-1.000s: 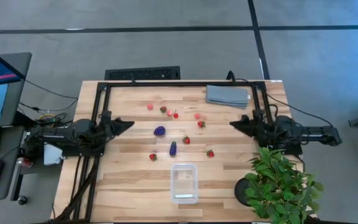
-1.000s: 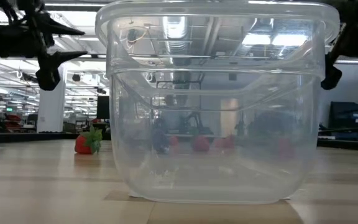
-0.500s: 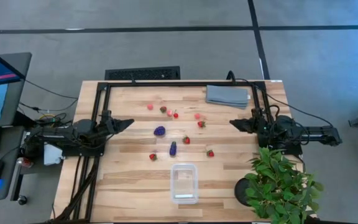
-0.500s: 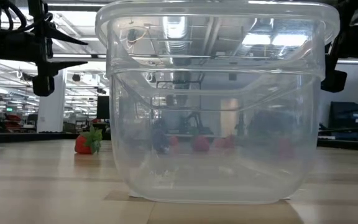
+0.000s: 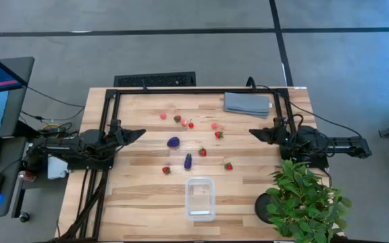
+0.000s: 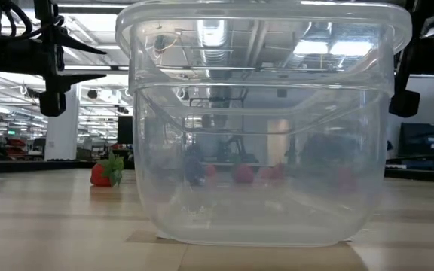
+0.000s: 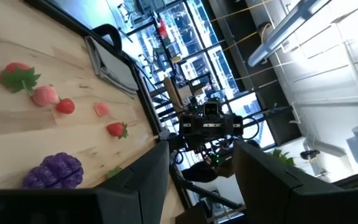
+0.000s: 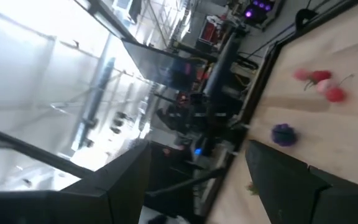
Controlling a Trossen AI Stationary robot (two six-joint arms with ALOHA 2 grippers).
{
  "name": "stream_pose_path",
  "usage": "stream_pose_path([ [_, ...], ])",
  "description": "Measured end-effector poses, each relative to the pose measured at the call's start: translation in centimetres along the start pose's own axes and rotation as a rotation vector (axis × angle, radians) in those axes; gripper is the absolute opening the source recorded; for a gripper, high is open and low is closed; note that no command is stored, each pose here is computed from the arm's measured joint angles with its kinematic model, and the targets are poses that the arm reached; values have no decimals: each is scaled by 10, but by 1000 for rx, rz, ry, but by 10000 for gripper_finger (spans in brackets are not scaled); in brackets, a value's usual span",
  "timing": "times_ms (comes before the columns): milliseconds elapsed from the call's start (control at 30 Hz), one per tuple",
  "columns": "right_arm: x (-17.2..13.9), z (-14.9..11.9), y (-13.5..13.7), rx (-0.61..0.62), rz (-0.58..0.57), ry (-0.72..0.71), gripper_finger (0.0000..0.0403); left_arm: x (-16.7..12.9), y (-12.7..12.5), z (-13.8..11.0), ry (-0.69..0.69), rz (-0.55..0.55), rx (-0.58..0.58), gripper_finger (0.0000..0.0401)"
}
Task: Pick and placing Produce into tupperware
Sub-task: Put the pink peach into the transparent bin
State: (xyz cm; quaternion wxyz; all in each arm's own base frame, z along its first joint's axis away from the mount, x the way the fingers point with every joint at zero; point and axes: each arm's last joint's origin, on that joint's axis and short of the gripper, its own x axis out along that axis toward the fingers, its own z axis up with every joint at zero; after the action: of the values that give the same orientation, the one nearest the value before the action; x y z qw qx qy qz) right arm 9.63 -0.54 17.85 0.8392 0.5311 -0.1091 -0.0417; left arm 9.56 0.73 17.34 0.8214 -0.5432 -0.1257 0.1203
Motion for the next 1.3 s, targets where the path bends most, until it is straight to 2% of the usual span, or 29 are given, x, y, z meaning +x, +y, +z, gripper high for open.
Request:
stream_pose_path([
  [167,0,-1,-2,-35,-20,11,286,0,0,0,0,0,120,167],
  [300,0,-1,-4,-178,-41,15,286,0,0,0,-2,2,140,167],
  [467,0,-1,-4,-152,-45,10,286,0,-1,-1,50,-26,242,167],
  [567,0,0,-5,-152,-60,-16,286,-1,-5,-1,103,-44,399,167],
  [667,0,1,-5,-172,-61,-29,286,-1,-22,5,147,-102,576,167],
  [733,0,2,-5,-190,-70,-45,286,1,-33,8,179,-95,696,167],
  [833,0,2,-5,-203,-80,-60,286,6,-47,13,226,-5,881,167],
  [900,0,2,-5,-223,-85,-66,286,11,-53,17,231,140,1005,167],
  [1000,0,2,-5,-229,-85,-67,286,19,-54,21,242,413,1188,167],
  [1067,0,2,-5,-229,-85,-67,286,27,-55,22,228,526,1264,167],
  [1167,0,2,-5,-229,-86,-67,286,39,-52,20,284,599,1353,167],
  [1300,0,2,-5,-228,-86,-67,286,58,-38,18,489,617,1364,167],
])
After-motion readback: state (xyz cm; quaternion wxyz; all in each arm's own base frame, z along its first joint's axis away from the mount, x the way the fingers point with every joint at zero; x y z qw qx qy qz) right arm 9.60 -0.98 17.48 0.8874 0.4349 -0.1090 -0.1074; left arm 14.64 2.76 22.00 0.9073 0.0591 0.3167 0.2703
